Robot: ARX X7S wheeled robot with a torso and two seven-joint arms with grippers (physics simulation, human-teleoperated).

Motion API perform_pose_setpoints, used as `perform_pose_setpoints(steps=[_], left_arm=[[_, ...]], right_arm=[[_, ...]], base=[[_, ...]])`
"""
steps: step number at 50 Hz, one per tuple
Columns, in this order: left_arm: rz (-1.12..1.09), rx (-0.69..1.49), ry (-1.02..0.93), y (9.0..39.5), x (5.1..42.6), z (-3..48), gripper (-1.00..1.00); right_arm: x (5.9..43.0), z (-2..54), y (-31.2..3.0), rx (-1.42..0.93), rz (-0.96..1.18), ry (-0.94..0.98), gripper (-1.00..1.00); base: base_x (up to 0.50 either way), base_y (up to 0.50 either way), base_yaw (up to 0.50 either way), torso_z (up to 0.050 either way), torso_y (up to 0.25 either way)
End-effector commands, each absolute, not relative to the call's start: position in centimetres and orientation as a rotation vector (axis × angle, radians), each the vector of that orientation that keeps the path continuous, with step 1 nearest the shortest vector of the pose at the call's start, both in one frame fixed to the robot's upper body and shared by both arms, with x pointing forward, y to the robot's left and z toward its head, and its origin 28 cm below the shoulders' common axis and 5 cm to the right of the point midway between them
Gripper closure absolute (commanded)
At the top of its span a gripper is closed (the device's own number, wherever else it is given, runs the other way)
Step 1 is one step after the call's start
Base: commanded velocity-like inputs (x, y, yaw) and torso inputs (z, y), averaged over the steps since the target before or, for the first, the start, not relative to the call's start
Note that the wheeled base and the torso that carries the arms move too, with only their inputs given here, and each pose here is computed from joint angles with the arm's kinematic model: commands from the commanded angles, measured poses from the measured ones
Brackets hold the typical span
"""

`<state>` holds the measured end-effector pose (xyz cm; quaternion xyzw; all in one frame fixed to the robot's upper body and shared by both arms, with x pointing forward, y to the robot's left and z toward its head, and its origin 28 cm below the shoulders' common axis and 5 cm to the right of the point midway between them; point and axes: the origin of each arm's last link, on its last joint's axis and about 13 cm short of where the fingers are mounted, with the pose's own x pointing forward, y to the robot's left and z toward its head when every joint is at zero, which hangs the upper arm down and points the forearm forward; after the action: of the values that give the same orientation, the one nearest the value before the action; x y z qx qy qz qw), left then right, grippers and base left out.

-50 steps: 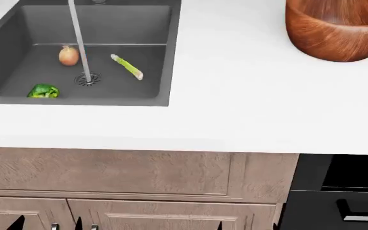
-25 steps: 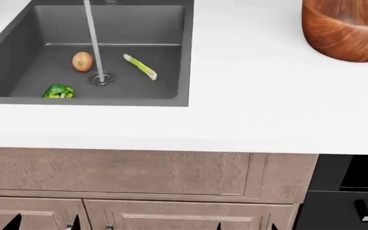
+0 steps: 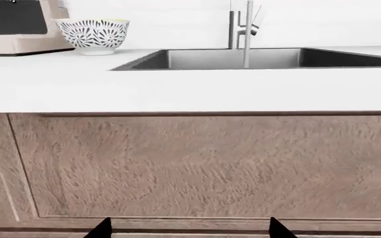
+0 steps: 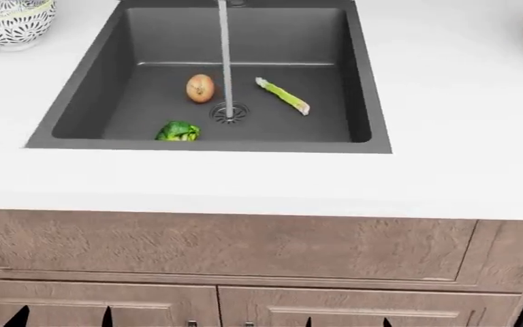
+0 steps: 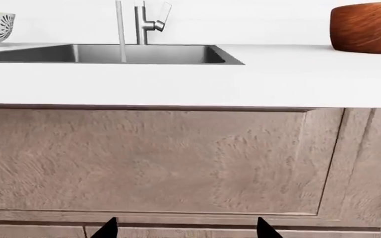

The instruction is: Pick the broccolis and asparaguss from the sink and place them in one bowl. Place the onion in the other bowl. Then turn off the sink faucet.

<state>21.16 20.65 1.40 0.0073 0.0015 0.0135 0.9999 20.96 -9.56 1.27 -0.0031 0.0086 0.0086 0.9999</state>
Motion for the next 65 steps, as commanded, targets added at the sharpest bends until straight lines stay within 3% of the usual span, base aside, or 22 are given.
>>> perform_pose_setpoints(steps=[1,8,40,65], left_arm=[[0.031,0.006,0.009,20.7,21.19,1.46,-1.0],[0.024,0.018,0.026,20.45,21.22,1.32,-1.0],[0.031,0.031,0.01,20.56,21.21,1.41,-1.0],[0.031,0.029,0.007,20.56,21.25,1.35,-1.0]], right_arm=[[21.03,1.25,-9.56,-0.016,0.016,0.026,-1.0],[21.1,1.24,-9.48,-0.038,0.017,0.033,-1.0],[21.04,1.05,-9.58,0.006,0.006,0.031,-1.0],[21.17,1.03,-9.55,0.001,0.011,0.034,-1.0]], base=[[0.0,0.5,0.0,0.0,0.0],[0.0,0.48,0.0,0.0,0.0],[0.0,0.0,0.0,0.0,0.0],[0.0,0.0,0.0,0.049,0.0]])
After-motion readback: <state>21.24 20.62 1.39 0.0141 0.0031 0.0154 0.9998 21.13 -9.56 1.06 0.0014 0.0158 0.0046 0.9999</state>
